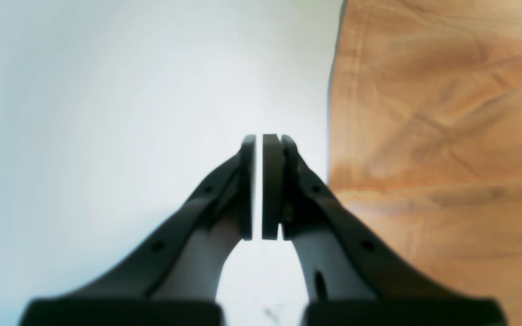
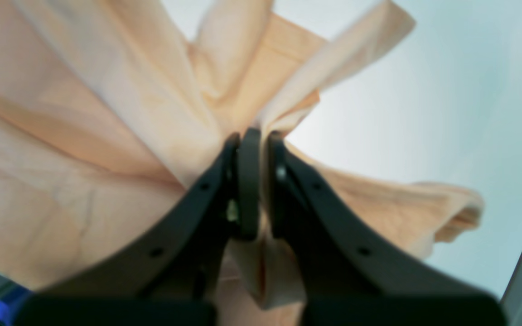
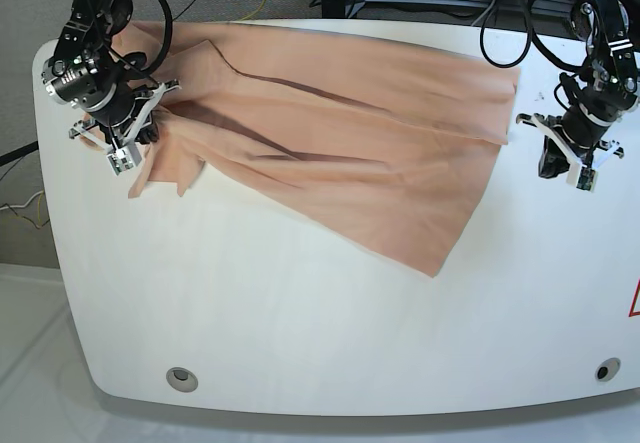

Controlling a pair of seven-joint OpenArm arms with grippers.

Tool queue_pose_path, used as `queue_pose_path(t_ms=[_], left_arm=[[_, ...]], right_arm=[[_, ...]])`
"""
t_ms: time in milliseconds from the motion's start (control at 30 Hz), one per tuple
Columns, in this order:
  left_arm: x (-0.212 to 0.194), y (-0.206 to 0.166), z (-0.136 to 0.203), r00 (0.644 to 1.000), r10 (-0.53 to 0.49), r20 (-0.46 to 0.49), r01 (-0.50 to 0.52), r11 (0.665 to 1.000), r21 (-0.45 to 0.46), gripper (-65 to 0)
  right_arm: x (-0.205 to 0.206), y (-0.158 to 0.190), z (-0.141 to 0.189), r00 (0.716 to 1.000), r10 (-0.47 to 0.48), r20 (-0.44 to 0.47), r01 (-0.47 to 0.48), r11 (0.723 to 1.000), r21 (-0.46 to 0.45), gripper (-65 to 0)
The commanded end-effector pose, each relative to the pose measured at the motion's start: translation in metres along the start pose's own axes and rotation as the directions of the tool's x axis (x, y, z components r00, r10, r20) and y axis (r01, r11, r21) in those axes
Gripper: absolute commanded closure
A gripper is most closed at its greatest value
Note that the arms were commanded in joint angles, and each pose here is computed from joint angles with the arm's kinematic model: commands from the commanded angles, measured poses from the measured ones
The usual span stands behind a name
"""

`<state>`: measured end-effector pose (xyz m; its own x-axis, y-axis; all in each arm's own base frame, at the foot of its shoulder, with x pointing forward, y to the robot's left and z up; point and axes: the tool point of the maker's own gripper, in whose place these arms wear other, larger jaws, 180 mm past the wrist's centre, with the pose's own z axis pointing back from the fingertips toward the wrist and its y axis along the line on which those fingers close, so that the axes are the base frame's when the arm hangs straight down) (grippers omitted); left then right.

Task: Fold the T-shirt properly

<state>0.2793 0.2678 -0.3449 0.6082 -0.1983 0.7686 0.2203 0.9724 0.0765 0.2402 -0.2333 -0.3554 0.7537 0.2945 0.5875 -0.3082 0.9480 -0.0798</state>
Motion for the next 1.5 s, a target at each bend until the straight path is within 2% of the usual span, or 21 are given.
queue_pose_path(t_ms=[0,100,167,367,500,567,700,833,967,1167,1233,1267,1467], left_arm=[[0.015,0.003,0.000,0.999,-0.005,0.053,0.004,1.000,0.002,0.0],[0.021,0.002,-0.008,0.997,0.009,0.072,-0.008,1.000,-0.013,-3.5],[0.021,0.007,-0.032,0.994,0.080,0.068,-0.078,0.996,-0.032,-12.3],[0.027,-0.004,-0.071,0.991,0.133,0.029,-0.130,0.987,-0.096,-26.0],[0.030,-0.019,-0.097,0.990,0.140,-0.015,-0.141,0.978,-0.152,-32.3],[0.032,-0.031,-0.115,0.989,0.128,-0.068,-0.139,0.970,-0.202,-36.2],[0.039,-0.048,-0.133,0.987,0.109,-0.121,-0.138,0.955,-0.261,-39.9],[0.045,-0.060,-0.143,0.982,0.115,-0.151,-0.158,0.938,-0.309,-39.1],[0.058,-0.073,-0.141,0.982,0.108,-0.153,-0.157,0.919,-0.361,-32.4],[0.073,-0.080,-0.119,0.992,0.086,-0.091,-0.115,0.913,-0.391,-26.4],[0.070,-0.102,-0.093,0.998,0.022,-0.064,-0.048,0.897,-0.440,-21.9],[0.023,-0.094,-0.110,0.976,0.060,-0.211,-0.141,0.909,-0.392,-23.7],[0.022,-0.094,-0.110,0.975,0.060,-0.212,-0.141,0.909,-0.392,-23.5]], right_arm=[[0.007,-0.005,0.005,1.000,0.012,0.027,-0.011,1.000,-0.017,0.0],[0.006,-0.006,0.004,1.000,0.010,0.023,-0.010,1.000,-0.018,0.0],[0.007,-0.010,0.004,1.000,0.014,0.021,-0.013,0.999,-0.035,-0.5],[0.006,-0.010,0.003,1.000,0.011,0.023,-0.010,0.999,-0.030,-10.7],[0.006,-0.011,0.004,1.000,0.013,0.029,-0.012,0.999,-0.034,-9.3],[0.007,-0.012,0.004,0.999,0.011,0.030,-0.010,0.999,-0.038,-7.3],[0.008,-0.013,0.005,0.999,0.012,0.033,-0.011,0.999,-0.041,-4.3],[0.007,-0.013,0.005,0.999,0.015,0.030,-0.013,0.999,-0.043,-2.5],[0.009,-0.012,0.004,0.999,0.013,0.035,-0.011,0.999,-0.040,-0.7],[0.010,-0.013,0.003,0.999,0.009,0.037,-0.007,0.999,-0.041,-0.5],[0.011,-0.013,0.002,0.999,0.004,0.040,-0.002,0.999,-0.036,-0.6],[0.024,0.000,-0.005,0.997,-0.021,0.076,0.022,1.000,-0.005,-2.0],[0.042,0.008,-0.003,0.983,-0.093,0.160,0.086,0.995,0.050,-2.0]])
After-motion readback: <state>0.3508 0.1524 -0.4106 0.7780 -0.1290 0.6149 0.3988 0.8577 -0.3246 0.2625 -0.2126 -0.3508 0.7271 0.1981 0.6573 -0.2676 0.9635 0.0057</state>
